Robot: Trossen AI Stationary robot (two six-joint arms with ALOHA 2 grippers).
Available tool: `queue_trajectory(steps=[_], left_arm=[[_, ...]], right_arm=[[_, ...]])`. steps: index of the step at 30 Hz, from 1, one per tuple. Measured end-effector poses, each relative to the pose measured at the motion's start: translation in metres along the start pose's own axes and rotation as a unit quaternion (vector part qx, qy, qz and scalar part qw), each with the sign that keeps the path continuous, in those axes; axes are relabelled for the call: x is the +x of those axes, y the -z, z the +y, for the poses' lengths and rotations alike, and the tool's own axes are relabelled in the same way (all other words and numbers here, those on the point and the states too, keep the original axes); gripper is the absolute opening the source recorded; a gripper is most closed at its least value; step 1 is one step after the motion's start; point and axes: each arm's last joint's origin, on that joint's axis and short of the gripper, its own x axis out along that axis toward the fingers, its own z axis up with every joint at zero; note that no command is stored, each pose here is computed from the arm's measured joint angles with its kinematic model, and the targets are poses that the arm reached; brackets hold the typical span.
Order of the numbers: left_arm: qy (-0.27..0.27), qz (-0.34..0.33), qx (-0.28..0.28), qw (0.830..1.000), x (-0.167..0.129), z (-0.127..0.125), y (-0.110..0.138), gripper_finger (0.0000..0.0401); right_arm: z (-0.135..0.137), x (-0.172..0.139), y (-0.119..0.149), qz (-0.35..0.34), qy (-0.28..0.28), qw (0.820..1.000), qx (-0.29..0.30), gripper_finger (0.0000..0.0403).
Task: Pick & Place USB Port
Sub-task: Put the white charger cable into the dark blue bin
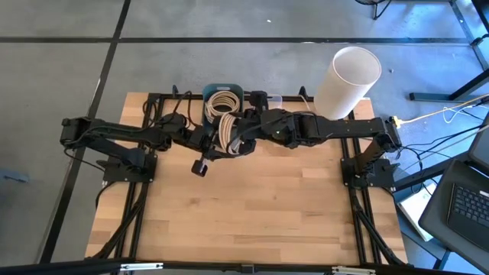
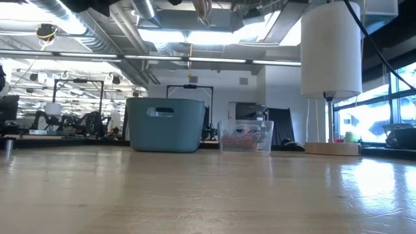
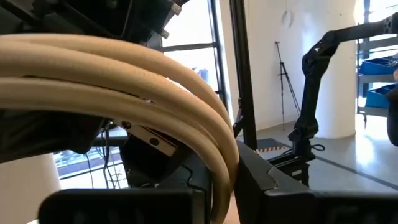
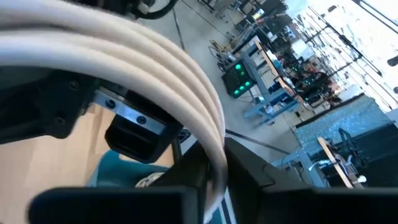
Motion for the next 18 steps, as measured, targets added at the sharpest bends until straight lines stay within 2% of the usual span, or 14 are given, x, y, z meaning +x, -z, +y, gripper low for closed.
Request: queue_trajectory(steps=[7,10,15,18], left_arm=[[0.003,-0.007,0.009,1.000,-0.001,-0.001,-0.002,0.0030],[0.003,-0.005,0.009,1.000,-0.001,-0.001,-0.002,0.0030],[-0.006,0.011,0.003,1.000,-0.001,0.002,0.002,0.0030],[-0.006,0.019,-0.001,1.000,-0.003,0.004,0.003,0.0025]], right_arm=[[0.002,-0.001,-0.001,0.005,0.005,1.000,-0.001,0.0136],[0.010,-0.009,-0.001,0.048,0.025,0.998,-0.027,0.0175],[0.024,-0.053,-0.007,0.172,0.122,0.973,-0.091,0.0211],[0.033,-0.090,-0.007,0.195,0.114,0.971,-0.080,0.0214]])
